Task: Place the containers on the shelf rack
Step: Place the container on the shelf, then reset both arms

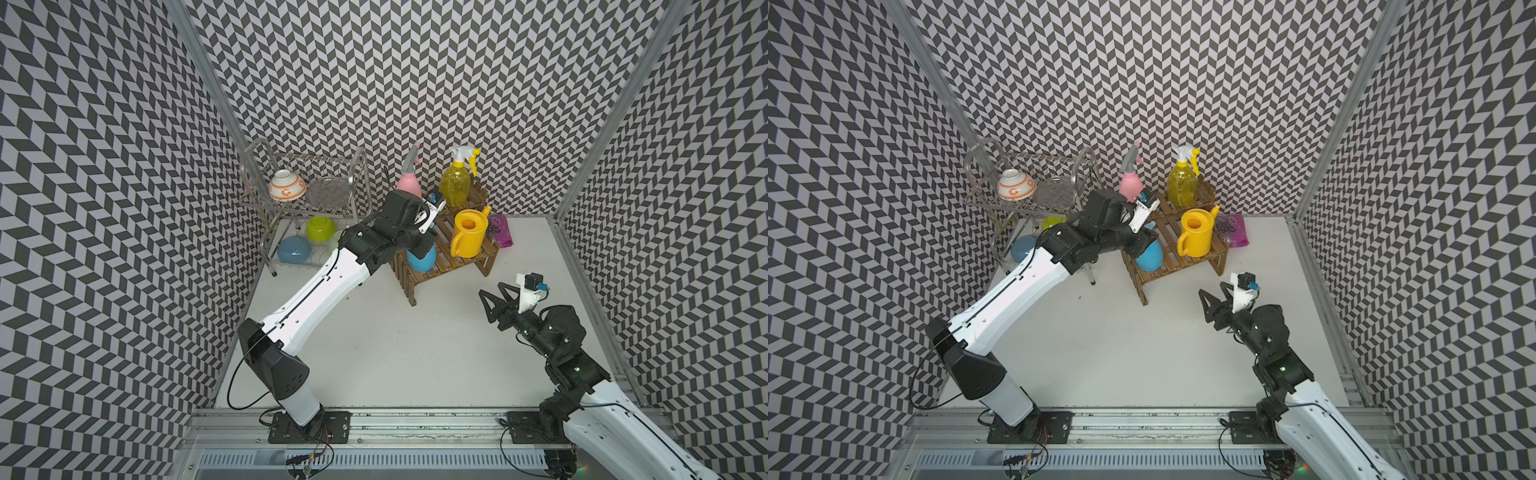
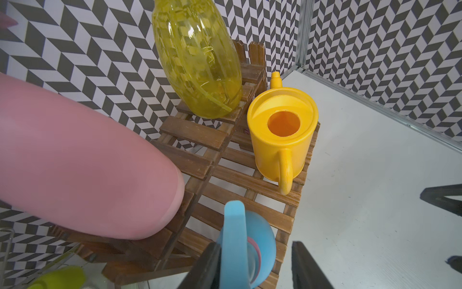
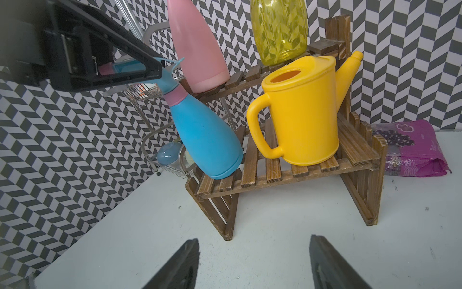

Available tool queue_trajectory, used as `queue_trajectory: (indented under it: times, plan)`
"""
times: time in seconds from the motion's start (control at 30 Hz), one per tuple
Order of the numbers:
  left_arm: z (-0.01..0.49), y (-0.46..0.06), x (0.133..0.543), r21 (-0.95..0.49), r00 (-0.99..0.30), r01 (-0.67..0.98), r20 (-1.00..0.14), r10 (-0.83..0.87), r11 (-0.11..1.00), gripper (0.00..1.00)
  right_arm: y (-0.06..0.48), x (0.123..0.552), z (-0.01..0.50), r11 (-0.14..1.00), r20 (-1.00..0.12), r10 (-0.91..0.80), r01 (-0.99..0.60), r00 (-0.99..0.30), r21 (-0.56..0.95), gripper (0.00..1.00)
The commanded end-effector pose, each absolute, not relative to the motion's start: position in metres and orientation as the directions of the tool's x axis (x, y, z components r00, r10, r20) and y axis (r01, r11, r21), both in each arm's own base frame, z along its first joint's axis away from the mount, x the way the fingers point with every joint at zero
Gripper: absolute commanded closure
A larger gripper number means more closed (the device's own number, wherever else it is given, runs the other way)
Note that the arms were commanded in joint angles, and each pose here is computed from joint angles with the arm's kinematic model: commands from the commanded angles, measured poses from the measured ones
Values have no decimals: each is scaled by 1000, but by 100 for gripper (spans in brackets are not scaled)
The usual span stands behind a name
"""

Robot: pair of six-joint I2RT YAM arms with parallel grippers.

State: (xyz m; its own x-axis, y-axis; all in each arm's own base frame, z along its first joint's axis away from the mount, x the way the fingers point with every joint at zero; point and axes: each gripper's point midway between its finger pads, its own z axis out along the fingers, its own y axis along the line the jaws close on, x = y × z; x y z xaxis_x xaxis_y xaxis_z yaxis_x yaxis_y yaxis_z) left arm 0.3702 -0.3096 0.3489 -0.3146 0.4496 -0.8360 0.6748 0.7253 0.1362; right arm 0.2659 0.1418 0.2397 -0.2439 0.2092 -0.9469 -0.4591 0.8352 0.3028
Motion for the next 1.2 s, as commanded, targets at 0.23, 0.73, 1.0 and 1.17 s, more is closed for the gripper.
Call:
queue_trajectory:
  times: [0.23, 0.73, 1.0, 1.17]
  plan:
    - [389, -298, 357, 88, -273, 652, -900, 341, 753, 28, 140, 267, 264, 835, -956, 227, -469, -185, 289, 28]
    - [459, -267, 309, 9, -40, 670, -998, 48, 742, 8, 140, 266, 265, 833, -957, 225, -473, -186, 287, 28]
    - [475, -224, 277, -81, 102, 657, -976, -195, 749, 0, 140, 264, 267, 831, -957, 228, -477, -180, 288, 28]
    - [452, -196, 267, -151, 126, 607, -951, -282, 780, 0, 139, 263, 272, 828, -958, 234, -483, -165, 286, 28]
